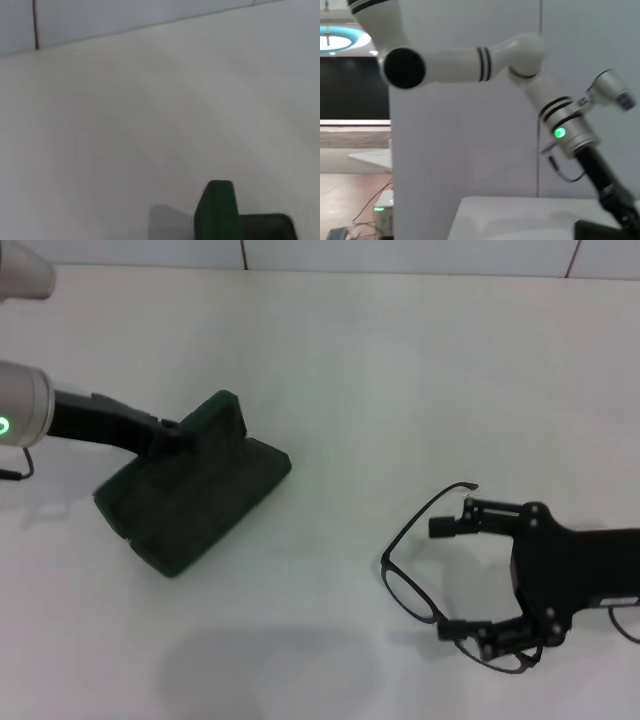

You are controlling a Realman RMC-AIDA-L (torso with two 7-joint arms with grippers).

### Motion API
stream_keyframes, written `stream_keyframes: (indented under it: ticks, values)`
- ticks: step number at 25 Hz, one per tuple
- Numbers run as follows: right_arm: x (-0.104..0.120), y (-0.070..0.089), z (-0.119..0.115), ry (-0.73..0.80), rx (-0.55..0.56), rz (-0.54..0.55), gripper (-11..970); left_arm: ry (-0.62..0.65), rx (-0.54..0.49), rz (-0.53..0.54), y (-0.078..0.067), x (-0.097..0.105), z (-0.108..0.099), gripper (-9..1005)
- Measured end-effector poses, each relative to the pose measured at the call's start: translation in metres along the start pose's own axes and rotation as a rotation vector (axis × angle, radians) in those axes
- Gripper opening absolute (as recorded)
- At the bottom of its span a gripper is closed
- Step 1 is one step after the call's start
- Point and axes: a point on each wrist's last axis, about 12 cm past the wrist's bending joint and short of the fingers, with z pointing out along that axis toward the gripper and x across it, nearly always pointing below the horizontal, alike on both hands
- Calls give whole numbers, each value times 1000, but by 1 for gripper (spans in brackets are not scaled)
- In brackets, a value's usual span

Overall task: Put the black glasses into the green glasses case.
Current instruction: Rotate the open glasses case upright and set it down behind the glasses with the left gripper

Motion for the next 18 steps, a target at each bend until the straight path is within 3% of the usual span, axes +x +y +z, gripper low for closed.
stream_keyframes:
  ticks: [4, 9, 13, 18]
  values:
    - [1, 2, 5, 7, -24, -6, 885, -3, -21, 139, 1, -17, 2, 316]
    - [1, 4, 8, 7, -34, -8, 885, -46, -33, 390, -8, -52, 9, 209]
    - [2, 5, 10, 8, -40, -7, 885, -50, 15, 618, -28, -82, 28, 213]
    - [7, 13, 10, 5, -33, -13, 885, -3, 124, 780, -60, -105, 55, 218]
